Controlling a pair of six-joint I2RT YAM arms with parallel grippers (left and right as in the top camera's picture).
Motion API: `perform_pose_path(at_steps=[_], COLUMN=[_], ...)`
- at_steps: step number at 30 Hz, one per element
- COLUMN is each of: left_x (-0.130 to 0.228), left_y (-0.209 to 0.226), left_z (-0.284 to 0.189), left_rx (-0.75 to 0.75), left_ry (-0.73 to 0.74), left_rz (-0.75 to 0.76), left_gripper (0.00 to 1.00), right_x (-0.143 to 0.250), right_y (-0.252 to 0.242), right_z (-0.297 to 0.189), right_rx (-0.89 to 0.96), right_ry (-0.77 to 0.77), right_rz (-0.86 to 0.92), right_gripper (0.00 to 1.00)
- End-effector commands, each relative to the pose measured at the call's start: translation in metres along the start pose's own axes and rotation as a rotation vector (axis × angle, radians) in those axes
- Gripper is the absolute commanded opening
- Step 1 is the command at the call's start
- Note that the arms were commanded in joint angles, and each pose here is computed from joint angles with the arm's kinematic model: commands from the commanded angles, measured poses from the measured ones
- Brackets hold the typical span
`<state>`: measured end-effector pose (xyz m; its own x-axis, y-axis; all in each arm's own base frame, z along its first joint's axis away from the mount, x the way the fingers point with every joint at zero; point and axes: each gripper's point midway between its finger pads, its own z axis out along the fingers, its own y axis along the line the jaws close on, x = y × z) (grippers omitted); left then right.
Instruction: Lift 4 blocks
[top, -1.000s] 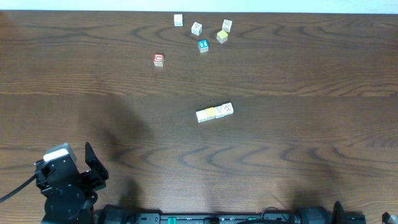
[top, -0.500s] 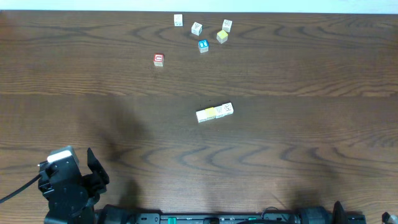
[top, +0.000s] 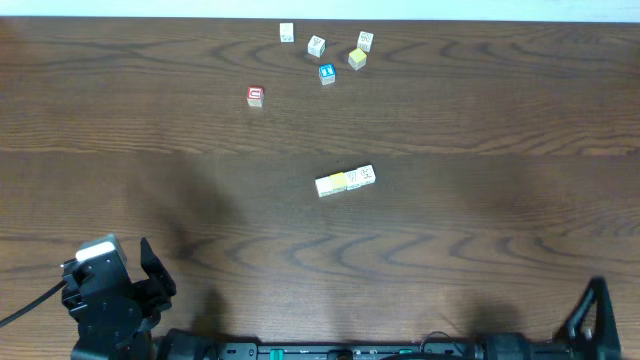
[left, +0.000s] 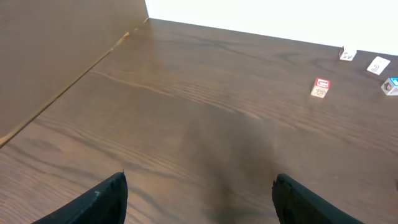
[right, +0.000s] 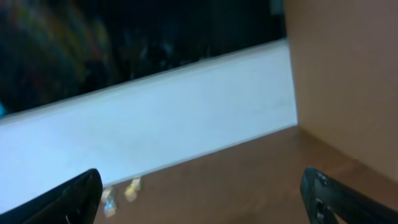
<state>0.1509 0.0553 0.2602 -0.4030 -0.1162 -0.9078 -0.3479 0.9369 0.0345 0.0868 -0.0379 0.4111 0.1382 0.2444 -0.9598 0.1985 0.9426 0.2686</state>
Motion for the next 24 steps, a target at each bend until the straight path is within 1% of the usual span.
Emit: perform_pose_path(at_steps=[1, 4, 7, 12, 15, 21, 23, 24], left_x=[-0.002, -0.002, -0.002, -0.002, -0.002, -0.002, -0.002, -0.002], left_y=[0.001, 0.001, 0.001, 0.001, 0.001, 0.001, 0.001, 0.001], left_z=[-0.002, -0.002, -0.002, -0.002, -0.002, -0.002, -0.002, -0.002], left_rx=[0.002, 0.002, 0.002, 0.002, 0.002, 0.002, 0.002, 0.002], left_ry=[-0.006, -0.006, -0.006, -0.006, -0.006, -0.006, -0.006, -0.006], left_rz=[-0.006, -0.006, -0.006, -0.006, -0.006, -0.006, -0.006, -0.006], left_gripper=[0.75, 0.75, 0.75, 0.75, 0.75, 0.75, 0.75, 0.75], right_x=[0.037, 0.060, 0.085, 0.130, 0.154, 0.238, 0.256, 0.259], right_y=[-0.001, 0.011, 0.009, 0.001, -0.001, -0.009, -0.011, -0.012], right_z=[0.031, 0.056, 0.073, 0.101, 0.115, 0.131, 0.130, 0.130], right_rx=[0.021, -0.068, -0.101, -0.086, -0.099, -0.128, -0.127, -0.119], right_ry=[0.064, 0.022, -0.054, -0.035, -0.050, 0.058, 0.118, 0.130], right_rz=[0.012, 0.025, 0.036, 0.012, -0.055, -0.085, -0.093, -0.101], right_gripper=[0.99, 0.99, 0.99, 0.99, 0.99, 0.99, 0.99, 0.99])
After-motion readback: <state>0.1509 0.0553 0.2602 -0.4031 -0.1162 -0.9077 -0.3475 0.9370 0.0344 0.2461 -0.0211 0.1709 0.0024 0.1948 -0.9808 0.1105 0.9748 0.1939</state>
